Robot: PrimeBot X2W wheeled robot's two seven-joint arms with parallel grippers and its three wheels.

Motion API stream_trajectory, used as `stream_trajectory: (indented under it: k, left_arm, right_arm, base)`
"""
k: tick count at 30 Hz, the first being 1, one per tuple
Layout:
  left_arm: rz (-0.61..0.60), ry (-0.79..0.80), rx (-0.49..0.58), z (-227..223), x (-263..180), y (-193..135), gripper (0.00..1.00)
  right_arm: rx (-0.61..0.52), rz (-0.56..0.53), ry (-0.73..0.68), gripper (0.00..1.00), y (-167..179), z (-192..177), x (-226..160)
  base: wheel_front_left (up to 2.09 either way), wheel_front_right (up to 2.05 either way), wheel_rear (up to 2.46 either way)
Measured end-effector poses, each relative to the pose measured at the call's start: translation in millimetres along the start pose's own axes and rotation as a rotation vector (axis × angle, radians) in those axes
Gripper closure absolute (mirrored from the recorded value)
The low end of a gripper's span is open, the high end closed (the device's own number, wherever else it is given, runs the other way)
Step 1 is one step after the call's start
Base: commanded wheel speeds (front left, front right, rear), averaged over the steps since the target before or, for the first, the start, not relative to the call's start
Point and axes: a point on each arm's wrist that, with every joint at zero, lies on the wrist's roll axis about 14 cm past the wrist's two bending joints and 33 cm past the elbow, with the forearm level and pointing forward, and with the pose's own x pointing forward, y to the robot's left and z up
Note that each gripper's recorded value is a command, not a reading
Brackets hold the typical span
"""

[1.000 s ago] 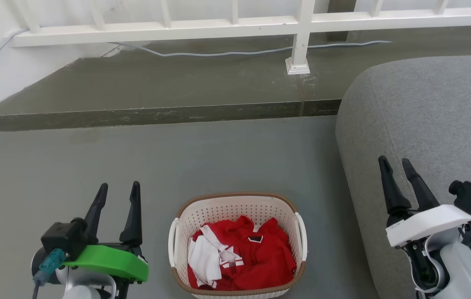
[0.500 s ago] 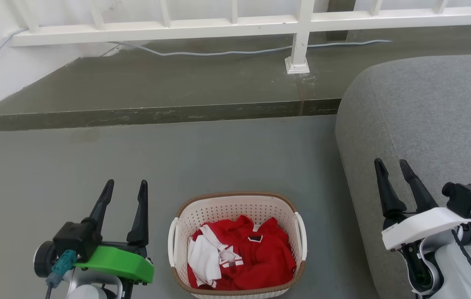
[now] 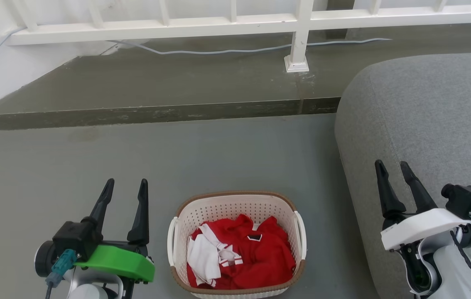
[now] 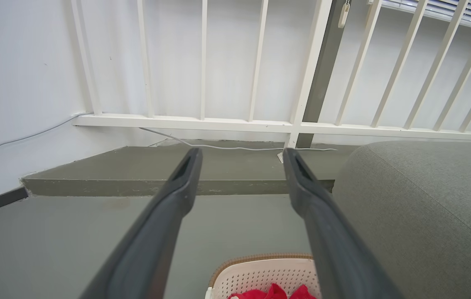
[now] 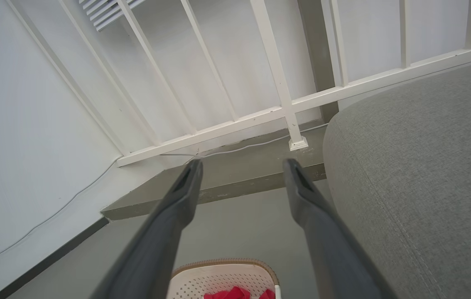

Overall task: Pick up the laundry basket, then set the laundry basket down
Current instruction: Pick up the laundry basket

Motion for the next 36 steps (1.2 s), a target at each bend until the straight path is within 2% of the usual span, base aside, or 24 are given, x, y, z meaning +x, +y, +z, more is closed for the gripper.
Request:
stream_trajectory:
  k: [14,26,36]
  left_arm:
    - [0.013,0.027,-0.039,-11,8,1,0.0]
    - [-0.013,0.071,-0.059,-31,28,-5,0.0]
    - [-0.017,0.137,-0.079,-61,49,-2,0.0]
  right_arm:
    - [-0.001,-0.03,0.022,0.0,-10,-7,7]
    - [-0.001,-0.059,0.108,0.0,-26,-36,17]
    - [-0.019,-0.055,0.19,0.0,-35,-64,42]
  base:
    - [0.0,0.0,0.0]
    - [0.0,0.0,0.0]
    - [0.0,0.0,0.0]
